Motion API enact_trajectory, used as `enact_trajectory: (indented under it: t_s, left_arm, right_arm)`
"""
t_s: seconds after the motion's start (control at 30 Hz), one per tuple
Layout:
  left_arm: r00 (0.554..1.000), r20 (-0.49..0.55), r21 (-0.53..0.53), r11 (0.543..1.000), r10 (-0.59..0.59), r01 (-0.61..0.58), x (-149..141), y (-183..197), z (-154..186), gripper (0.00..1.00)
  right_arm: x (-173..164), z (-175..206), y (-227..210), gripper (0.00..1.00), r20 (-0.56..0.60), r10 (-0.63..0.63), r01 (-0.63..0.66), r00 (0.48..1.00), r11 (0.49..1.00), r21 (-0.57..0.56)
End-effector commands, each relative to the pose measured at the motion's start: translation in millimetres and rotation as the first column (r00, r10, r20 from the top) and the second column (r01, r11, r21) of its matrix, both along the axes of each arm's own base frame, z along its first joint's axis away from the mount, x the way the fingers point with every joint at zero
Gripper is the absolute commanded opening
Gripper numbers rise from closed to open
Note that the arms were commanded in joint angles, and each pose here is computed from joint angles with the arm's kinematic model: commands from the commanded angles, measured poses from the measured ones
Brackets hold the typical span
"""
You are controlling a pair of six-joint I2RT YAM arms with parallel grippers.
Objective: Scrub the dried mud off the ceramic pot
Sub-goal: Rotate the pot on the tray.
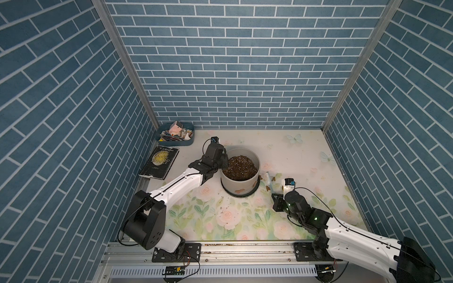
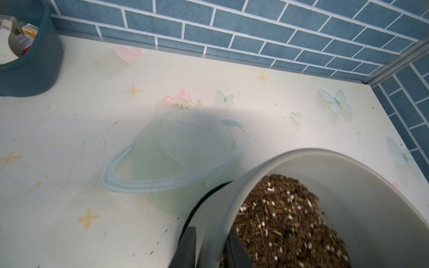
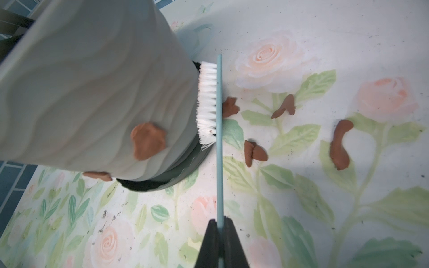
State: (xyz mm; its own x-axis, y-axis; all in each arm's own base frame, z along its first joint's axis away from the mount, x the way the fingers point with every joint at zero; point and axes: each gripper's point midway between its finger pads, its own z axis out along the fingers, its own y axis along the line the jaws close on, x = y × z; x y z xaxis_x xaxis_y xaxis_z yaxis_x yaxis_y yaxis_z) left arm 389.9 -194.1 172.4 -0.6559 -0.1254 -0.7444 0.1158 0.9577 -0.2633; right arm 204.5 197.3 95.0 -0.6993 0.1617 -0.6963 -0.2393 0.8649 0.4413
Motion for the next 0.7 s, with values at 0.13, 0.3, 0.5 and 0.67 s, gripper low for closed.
enact_trajectory:
  t_s: [0.13, 0.3, 0.5, 0.67]
  left_arm:
    - [0.995, -0.035, 0.082, 0.993, 0.091, -0.087, -13, 32, -8, 0.02]
    - [0.996, -0.049, 0.104, 0.992, 0.071, -0.065, -26, 38, 0, 0.00]
    - [0.997, -0.080, 0.090, 0.996, 0.008, -0.001, -43, 33, 1, 0.00]
    - [0.993, -0.111, 0.048, 0.998, -0.046, 0.051, -53, 24, -9, 0.00]
  right_arm:
    - [-1, -1, 3, 0.00, -0.012, -0.012, 0.013, 1.000, 0.999, 0.036]
    - [-1, -3, 2, 0.00, -0.020, -0.020, 0.021, 1.000, 0.999, 0.031]
    - [-1, -7, 2, 0.00, -0.026, -0.023, 0.024, 0.999, 0.999, 0.022]
    - [-3, -11, 7, 0.00, -0.035, -0.006, 0.006, 0.999, 1.000, 0.006]
